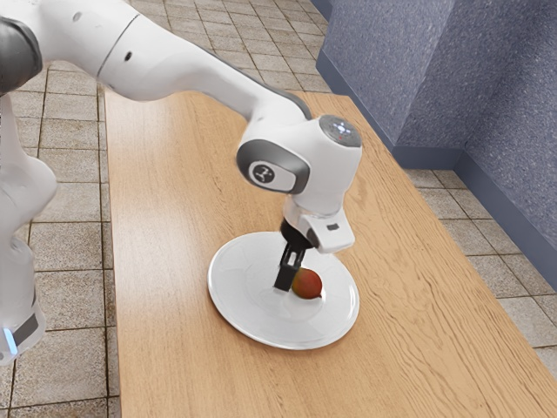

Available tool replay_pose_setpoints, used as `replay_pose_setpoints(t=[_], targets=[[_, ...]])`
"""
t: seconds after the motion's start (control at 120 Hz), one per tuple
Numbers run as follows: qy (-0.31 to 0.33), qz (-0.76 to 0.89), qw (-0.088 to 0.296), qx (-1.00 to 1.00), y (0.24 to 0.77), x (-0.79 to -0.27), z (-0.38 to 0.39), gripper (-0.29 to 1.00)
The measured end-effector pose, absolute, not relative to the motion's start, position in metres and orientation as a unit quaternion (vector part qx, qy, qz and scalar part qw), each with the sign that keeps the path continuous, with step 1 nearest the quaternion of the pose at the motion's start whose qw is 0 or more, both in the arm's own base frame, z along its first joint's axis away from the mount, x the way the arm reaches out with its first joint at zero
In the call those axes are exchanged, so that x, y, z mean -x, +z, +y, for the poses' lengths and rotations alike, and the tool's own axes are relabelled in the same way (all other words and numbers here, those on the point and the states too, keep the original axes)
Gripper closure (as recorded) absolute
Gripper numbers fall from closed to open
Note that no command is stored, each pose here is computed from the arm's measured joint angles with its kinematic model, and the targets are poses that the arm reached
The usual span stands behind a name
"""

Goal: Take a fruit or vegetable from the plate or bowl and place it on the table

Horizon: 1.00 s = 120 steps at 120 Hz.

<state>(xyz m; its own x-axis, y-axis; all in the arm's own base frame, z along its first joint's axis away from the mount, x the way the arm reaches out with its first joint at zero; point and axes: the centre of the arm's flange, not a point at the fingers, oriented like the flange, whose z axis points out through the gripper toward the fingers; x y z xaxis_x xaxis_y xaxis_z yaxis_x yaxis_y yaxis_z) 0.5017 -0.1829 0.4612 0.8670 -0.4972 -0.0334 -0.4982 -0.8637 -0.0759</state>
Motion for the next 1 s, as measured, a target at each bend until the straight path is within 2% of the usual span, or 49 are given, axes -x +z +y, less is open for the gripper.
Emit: replay_pose_setpoints(t=[0.292, 0.542, 1.0], targets=[[-0.018, 0.268, 0.054, 0.962, 0.463, -0.56, -0.137, 0.03], [-0.021, 0.346, 0.052, 0.937, 0.458, -0.555, -0.174, 0.05], [-0.004, 0.396, 0.038, 0.918, 0.436, -0.562, -0.157, 0.08]])
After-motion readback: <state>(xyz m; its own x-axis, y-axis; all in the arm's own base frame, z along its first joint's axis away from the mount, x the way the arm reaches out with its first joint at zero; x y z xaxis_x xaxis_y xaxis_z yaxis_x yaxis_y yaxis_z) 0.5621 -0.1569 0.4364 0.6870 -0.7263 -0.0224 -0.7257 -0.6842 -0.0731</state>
